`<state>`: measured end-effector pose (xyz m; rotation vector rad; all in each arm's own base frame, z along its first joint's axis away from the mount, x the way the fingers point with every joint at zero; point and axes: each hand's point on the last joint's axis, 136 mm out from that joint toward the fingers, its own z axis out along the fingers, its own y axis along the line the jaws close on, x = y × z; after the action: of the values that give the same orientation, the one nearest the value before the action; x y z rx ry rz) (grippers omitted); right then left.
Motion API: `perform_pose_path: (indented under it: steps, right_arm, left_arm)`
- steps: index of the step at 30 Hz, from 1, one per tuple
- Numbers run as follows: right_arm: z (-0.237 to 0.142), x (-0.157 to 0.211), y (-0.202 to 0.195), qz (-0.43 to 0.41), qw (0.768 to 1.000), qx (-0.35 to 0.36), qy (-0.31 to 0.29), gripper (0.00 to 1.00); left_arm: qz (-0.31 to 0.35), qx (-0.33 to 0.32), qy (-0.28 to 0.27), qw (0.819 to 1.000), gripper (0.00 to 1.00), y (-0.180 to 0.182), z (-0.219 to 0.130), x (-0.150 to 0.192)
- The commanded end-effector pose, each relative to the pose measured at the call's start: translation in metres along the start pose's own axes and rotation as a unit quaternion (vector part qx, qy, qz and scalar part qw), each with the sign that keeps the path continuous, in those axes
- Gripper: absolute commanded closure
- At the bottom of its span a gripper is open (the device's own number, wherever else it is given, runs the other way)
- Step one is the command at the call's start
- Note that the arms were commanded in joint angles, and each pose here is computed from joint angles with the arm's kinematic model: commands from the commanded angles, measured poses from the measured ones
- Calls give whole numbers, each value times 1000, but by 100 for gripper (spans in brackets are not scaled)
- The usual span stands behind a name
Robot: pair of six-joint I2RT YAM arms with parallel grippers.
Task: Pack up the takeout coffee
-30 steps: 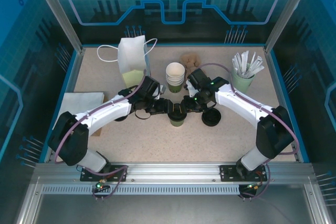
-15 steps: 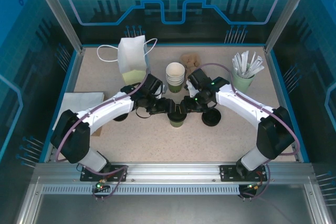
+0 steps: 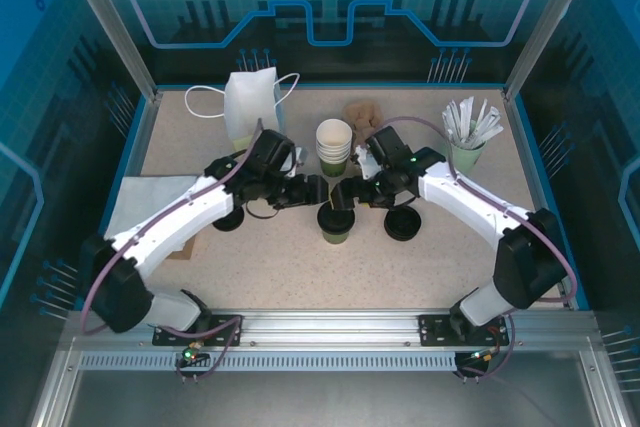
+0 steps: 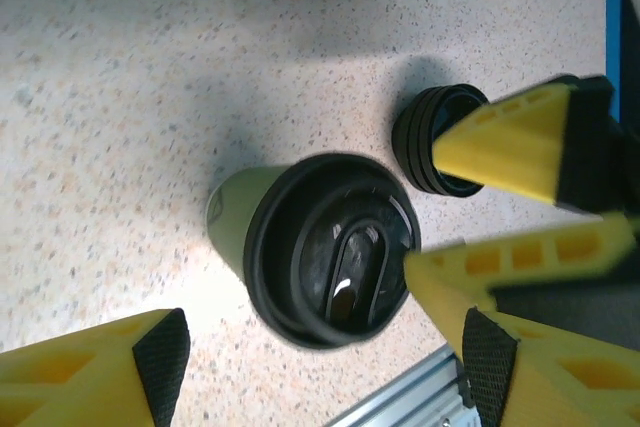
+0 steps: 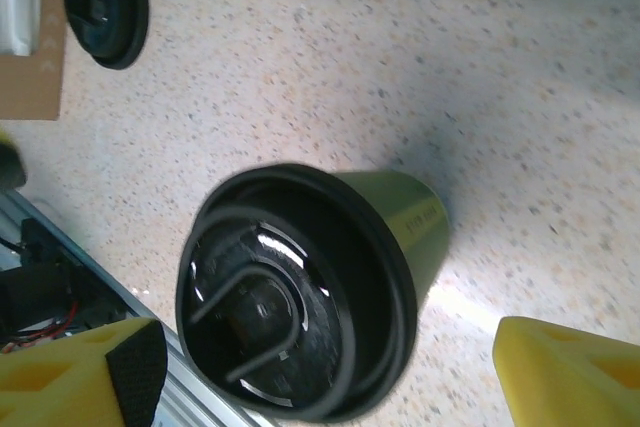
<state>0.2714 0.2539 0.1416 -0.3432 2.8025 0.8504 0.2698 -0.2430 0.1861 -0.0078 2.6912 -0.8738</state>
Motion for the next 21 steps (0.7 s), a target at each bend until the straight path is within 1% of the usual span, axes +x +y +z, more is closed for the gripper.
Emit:
perform_pose_path:
  steps: [1, 4, 8, 9, 14, 21]
  right_arm:
    - [16, -14, 12, -20, 999, -44, 6, 13]
    - [24, -17, 17, -21, 998, -59, 19, 14]
    - [28, -10, 20, -19, 997, -71, 35, 25]
    - [28, -8, 19, -18, 997, -72, 37, 26]
    - [24, 11, 16, -5, 996, -75, 50, 27]
    - [17, 34, 16, 5, 995, -88, 52, 26]
  left_arm:
    - [-49, -5, 4, 999, 24, 15, -11, 19]
    - [-72, -14, 4, 997, 24, 27, -15, 32]
    - [-99, -25, -11, 995, 24, 45, -21, 40]
    - [-105, -25, -13, 994, 24, 47, -22, 41]
    - [-129, -23, -7, 991, 24, 59, -20, 44]
    - [-141, 1, 14, 990, 24, 57, -8, 49]
